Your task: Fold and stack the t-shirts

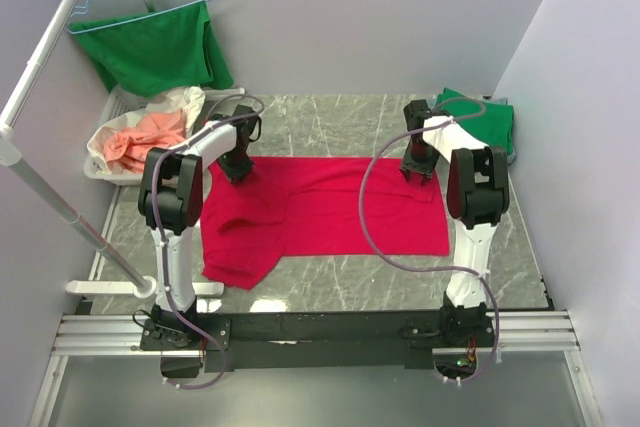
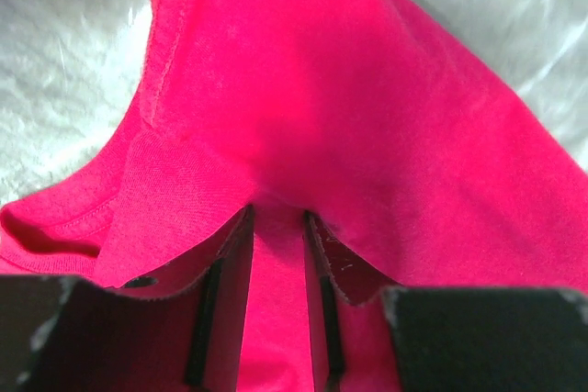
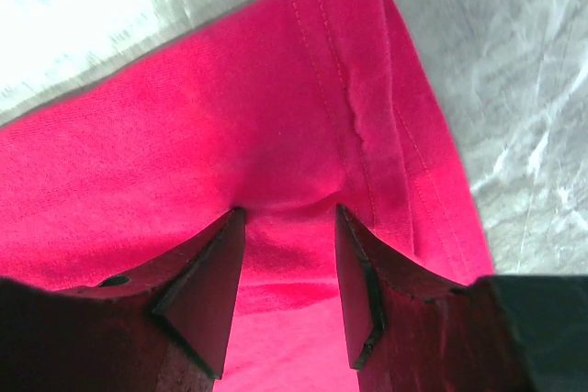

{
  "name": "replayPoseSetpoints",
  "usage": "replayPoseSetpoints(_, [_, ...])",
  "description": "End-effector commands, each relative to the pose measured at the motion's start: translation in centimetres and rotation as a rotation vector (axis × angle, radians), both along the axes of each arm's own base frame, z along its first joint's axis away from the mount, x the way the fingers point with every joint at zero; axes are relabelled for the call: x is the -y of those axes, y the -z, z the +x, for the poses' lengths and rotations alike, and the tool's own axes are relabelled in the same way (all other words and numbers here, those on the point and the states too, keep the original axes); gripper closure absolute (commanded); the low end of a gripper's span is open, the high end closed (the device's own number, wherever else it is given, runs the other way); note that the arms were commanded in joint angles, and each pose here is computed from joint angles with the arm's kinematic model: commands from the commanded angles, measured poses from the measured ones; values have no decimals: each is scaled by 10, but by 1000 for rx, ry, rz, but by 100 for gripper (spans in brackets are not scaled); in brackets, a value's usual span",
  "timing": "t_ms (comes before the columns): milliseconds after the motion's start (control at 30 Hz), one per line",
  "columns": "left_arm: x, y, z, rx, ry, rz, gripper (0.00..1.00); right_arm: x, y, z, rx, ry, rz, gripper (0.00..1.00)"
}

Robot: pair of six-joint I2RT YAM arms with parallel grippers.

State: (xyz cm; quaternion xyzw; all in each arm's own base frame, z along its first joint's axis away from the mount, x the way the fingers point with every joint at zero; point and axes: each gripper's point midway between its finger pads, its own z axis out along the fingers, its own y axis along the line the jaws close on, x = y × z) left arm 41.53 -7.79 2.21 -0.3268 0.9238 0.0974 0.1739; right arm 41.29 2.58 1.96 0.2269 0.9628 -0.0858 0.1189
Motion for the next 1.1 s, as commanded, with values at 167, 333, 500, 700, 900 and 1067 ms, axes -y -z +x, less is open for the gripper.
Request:
replayPoseSetpoints(167, [-10,7,58,12,-38,-24,67,20,-7,33,-10,29,-23,49])
replayPoseSetpoints(333, [-5,9,85,40,-9,-72,68,29,-8,58,0,37,-25,49])
replayPoseSetpoints(500, [0,6,114,113,62,-157,67,41,-10,84,42,56,-12,49])
replayPoseSetpoints(700, [-6,-18,141,216,139,-149,67,62,-29,103,146,86,-2,50])
replayPoseSetpoints(900, [-17,-96,142,465,146,-102,65,65,-87,107,335,92,11,50])
replayPoseSetpoints(1067, [-39,-140,96,512,85,-33,64,56,-135,94,459,88,57,51])
